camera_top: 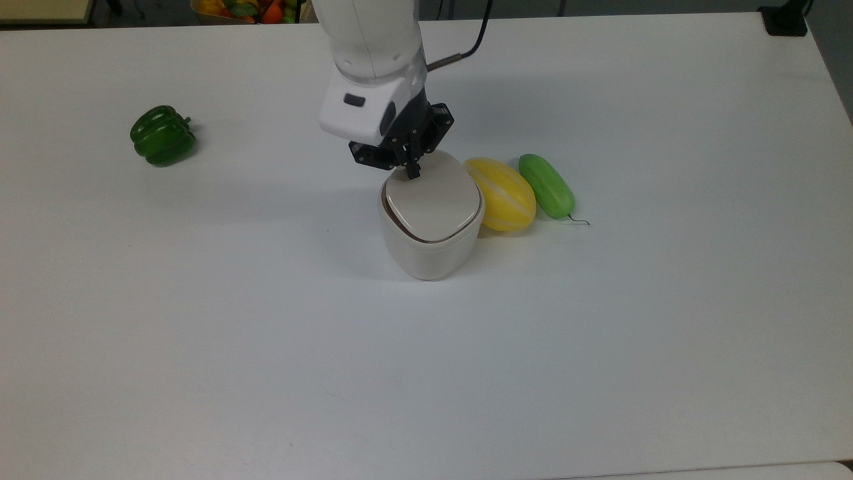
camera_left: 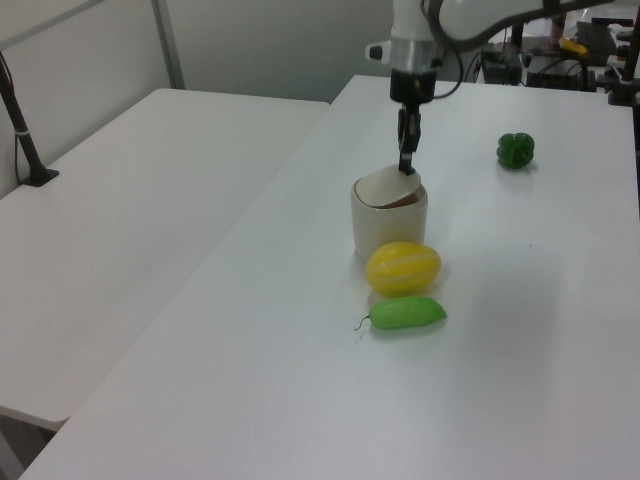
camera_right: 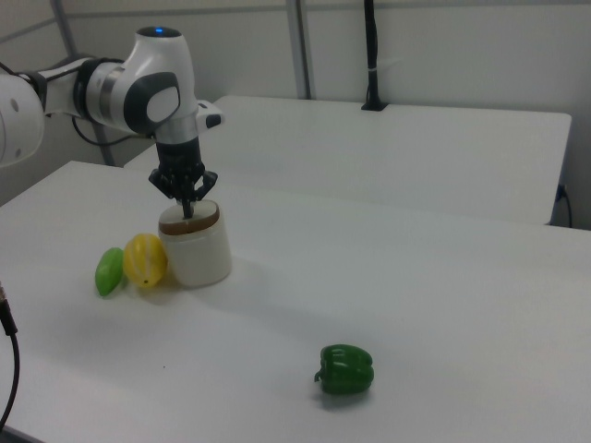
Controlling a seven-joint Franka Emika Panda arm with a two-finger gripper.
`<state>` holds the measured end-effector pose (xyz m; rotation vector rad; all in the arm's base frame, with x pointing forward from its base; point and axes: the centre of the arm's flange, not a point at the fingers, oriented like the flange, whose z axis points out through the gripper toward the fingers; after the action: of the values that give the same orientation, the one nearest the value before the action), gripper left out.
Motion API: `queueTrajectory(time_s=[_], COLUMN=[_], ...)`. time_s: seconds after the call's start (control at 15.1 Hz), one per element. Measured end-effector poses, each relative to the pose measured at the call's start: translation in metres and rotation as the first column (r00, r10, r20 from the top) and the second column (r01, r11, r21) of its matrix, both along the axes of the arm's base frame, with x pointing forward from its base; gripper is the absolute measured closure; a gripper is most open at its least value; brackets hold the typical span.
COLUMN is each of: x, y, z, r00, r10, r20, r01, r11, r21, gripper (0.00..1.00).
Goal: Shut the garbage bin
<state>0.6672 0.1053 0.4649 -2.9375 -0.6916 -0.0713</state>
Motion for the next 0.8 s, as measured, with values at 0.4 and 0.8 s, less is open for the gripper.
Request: queueTrajectory(time_s=[0.4,0.8], x=[0.0,0.001], y=[0.013,0.013], z=[-0.024,-0.022], r00=[0.999,0.999], r10=[0.029,0.029], r20=[-0.033,-0.029], r01=[-0.03,-0.03], r11=[0.999,0.999], r21=[-0.032,-0.032], gripper=[0.99,0.99])
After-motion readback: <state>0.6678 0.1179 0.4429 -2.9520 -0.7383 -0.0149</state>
